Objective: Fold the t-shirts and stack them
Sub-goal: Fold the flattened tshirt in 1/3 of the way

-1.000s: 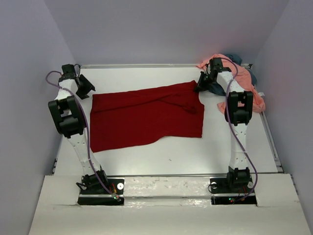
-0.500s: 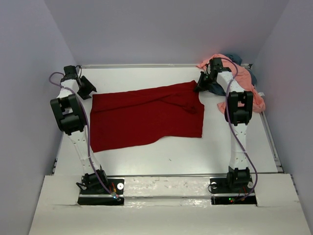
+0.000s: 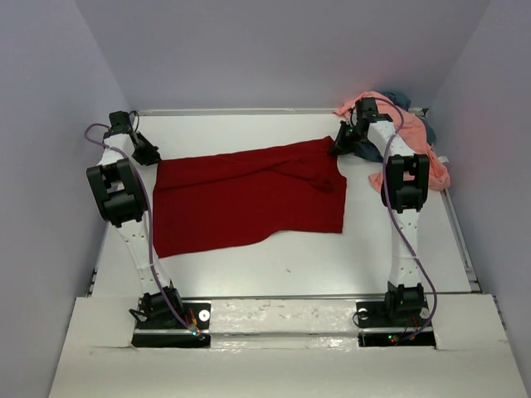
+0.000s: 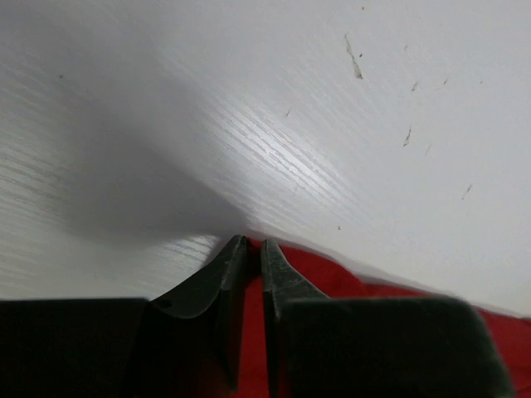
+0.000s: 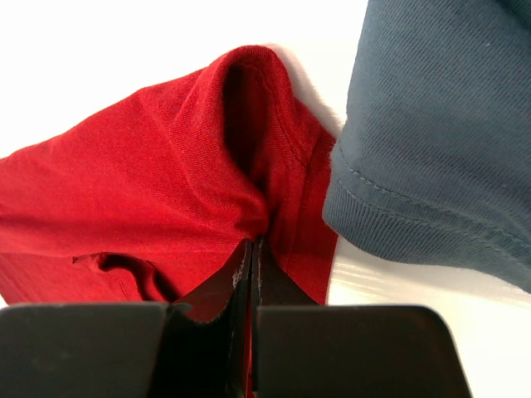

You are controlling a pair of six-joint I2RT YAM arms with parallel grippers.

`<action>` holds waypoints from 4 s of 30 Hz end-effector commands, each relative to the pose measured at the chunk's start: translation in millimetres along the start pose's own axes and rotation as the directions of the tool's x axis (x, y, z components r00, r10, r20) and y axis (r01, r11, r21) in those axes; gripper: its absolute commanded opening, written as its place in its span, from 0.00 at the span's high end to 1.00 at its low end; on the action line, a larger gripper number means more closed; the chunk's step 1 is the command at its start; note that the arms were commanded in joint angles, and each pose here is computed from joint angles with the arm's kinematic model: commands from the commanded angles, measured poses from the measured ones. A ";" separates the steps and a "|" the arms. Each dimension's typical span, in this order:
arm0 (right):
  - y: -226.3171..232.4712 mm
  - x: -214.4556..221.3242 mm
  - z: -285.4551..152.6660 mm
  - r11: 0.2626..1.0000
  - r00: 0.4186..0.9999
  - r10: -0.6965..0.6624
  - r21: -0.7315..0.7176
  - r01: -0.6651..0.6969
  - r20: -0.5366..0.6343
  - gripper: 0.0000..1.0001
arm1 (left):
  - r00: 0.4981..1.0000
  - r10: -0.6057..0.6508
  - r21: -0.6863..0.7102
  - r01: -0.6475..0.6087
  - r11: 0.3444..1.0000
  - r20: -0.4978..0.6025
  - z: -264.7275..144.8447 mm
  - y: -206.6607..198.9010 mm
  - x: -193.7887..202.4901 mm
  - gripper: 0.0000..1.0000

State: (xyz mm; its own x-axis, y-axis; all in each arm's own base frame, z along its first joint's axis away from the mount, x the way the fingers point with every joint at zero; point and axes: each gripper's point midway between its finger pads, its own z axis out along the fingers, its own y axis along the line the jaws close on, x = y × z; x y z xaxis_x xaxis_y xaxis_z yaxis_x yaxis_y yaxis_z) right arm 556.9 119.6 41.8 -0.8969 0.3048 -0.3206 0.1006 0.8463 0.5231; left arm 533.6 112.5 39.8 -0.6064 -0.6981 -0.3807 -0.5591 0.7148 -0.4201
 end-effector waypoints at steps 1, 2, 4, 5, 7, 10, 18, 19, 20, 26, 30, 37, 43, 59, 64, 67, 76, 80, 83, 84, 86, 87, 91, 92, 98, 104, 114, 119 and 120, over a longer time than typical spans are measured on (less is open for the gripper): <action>4.4 -17.5 -6.9 1.000 0.999 -0.008 -0.013 0.008 0.047 1.00 | 1.000 0.007 0.016 -0.007 1.000 0.018 -15.4 -12.7 -10.4 0.80; 4.6 -17.5 -6.5 1.000 0.999 -0.008 -0.014 0.008 0.046 1.00 | 1.000 0.009 0.019 -0.009 1.000 0.018 -16.0 -13.8 -9.8 0.80; 4.1 -17.4 -6.2 1.000 0.999 -0.007 -0.012 0.007 0.045 1.00 | 1.000 0.006 0.017 -0.007 1.000 0.015 -16.1 -13.5 -9.2 0.80; 3.5 -16.7 -5.6 1.000 0.999 -0.006 -0.011 0.006 0.043 1.00 | 1.000 0.006 0.015 -0.006 1.000 0.012 -17.4 -12.4 -8.5 0.80; 3.7 -16.6 -5.6 1.000 0.999 -0.006 -0.013 0.006 0.042 1.00 | 1.000 0.007 0.014 -0.007 1.000 0.010 -17.5 -12.6 -7.1 0.82; 3.8 -16.9 -5.6 1.000 0.999 -0.006 -0.013 0.007 0.044 1.00 | 1.000 0.006 0.011 -0.007 1.000 0.019 -17.6 -12.0 -8.6 1.00; 2.1 -15.5 -6.8 1.000 0.999 -0.011 -0.003 0.011 0.040 1.00 | 0.999 0.004 0.049 -0.006 0.999 0.042 -10.0 -19.5 -18.2 1.00; 2.0 -16.0 -7.3 1.000 0.999 -0.013 -0.001 0.013 0.043 1.00 | 0.999 0.004 0.054 -0.006 0.999 0.048 -10.0 -21.5 -19.9 1.00; 0.8 -15.0 -6.5 1.000 0.999 -0.014 0.002 0.014 0.039 1.00 | 0.998 0.003 0.062 -0.006 0.998 0.056 -9.1 -24.4 -22.6 1.00; -1.3 -16.6 -7.5 1.000 0.999 -0.015 0.019 0.014 0.044 1.00 | 0.995 0.004 0.092 -0.013 0.996 0.102 -13.6 -38.4 -45.2 1.00; -2.4 -18.1 -8.5 0.999 0.999 -0.015 0.030 0.013 0.048 1.00 | 0.993 0.007 0.100 -0.018 0.995 0.117 -12.0 -44.1 -55.8 1.00; -5.7 -21.3 -10.8 0.998 0.998 -0.016 0.058 0.012 0.061 1.00 | 0.990 0.002 0.111 -0.017 0.994 0.141 -12.7 -47.9 -64.6 1.00; -6.6 -19.3 -11.4 0.998 0.998 -0.014 0.063 0.010 0.054 1.00 | 0.991 -0.010 0.121 -0.007 0.993 0.134 -7.0 -47.6 -62.2 1.00; 31.8 -21.0 -63.2 0.996 0.993 -0.078 -0.024 0.081 0.085 0.37 | 0.993 -0.012 0.141 -0.004 0.990 0.113 -2.2 -47.2 -53.9 1.00; 63.5 -3.6 -79.8 0.977 0.979 -0.189 -0.084 0.196 0.083 0.39 | 0.994 -0.013 0.142 -0.003 0.990 0.109 -2.2 -47.0 -51.0 1.00; 83.7 20.6 -74.8 0.954 0.962 -0.267 -0.129 0.271 0.051 0.39 | 0.994 -0.008 0.144 -0.008 0.990 0.111 -4.6 -48.5 -50.9 1.00; 112.0 62.0 -37.6 0.908 0.927 -0.372 -0.220 0.356 -0.038 0.42 | 0.992 0.011 0.156 -0.031 0.987 0.125 -20.2 -54.9 -52.4 1.00; 108.2 54.3 -20.4 0.911 0.929 -0.369 -0.211 0.354 -0.037 0.42 | 0.993 0.018 0.159 -0.037 0.987 0.121 -22.4 -55.8 -51.6 1.00; 109.2 45.2 -11.6 0.910 0.928 -0.372 -0.207 0.360 -0.023 0.42 | 0.992 0.024 0.159 -0.043 0.986 0.123 -24.1 -56.3 -52.1 1.00; 110.3 42.3 -10.9 0.912 0.930 -0.366 -0.204 0.355 -0.017 0.42 | 0.992 0.025 0.159 -0.045 0.986 0.123 -24.7 -56.6 -52.5 1.00; 112.1 36.7 -7.1 0.911 0.931 -0.366 -0.205 0.357 -0.005 0.42 | 0.992 0.029 0.162 -0.049 0.986 0.123 -25.3 -57.6 -53.1 1.00; 112.9 35.0 -6.4 0.913 0.933 -0.360 -0.204 0.352 -0.002 0.42 | 0.992 0.029 0.164 -0.049 0.985 0.124 -26.0 -58.3 -53.5 1.00; 113.7 30.7 -0.6 0.915 0.935 -0.353 -0.206 0.347 0.005 0.42 | 0.992 0.031 0.165 -0.051 0.985 0.124 -26.8 -58.6 -53.4 1.00; 114.5 30.1 0.2 0.916 0.937 -0.350 -0.209 0.344 0.006 0.42 | 0.992 0.031 0.167 -0.052 0.985 0.124 -27.5 -59.2 -53.6 1.00; 117.2 29.4 2.7 0.920 0.944 -0.330 -0.222 0.322 0.002 0.44 | 0.992 0.032 0.169 -0.052 0.984 0.121 -25.9 -60.4 -52.1 1.00; 113.6 32.6 8.8 0.925 0.948 -0.318 -0.222 0.308 -0.013 0.45 | 0.992 0.031 0.170 -0.051 0.984 0.119 -25.5 -60.8 -52.3 1.00; 116.2 39.9 22.2 0.926 0.953 -0.301 -0.249 0.283 -0.038 0.46 | 0.992 0.033 0.165 -0.052 0.985 0.120 -27.3 -59.8 -51.5 1.00; 119.2 46.7 23.8 0.926 0.952 -0.300 -0.256 0.277 -0.053 0.48 | 0.992 0.030 0.162 -0.049 0.986 0.119 -27.4 -58.6 -51.6 1.00; 118.8 48.9 23.7 0.928 0.954 -0.294 -0.259 0.269 -0.061 0.49 | 0.993 0.029 0.162 -0.048 0.986 0.117 -27.3 -59.2 -50.7 1.00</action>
State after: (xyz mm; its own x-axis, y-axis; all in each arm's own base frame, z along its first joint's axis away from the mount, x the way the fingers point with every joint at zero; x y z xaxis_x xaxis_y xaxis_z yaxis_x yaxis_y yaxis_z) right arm 530.6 230.7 48.5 -0.9290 0.0149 -0.3698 -0.2179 0.7856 0.5791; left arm 581.4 110.8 54.9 -0.5696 -0.7005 -0.4299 -0.4928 0.7097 -0.5035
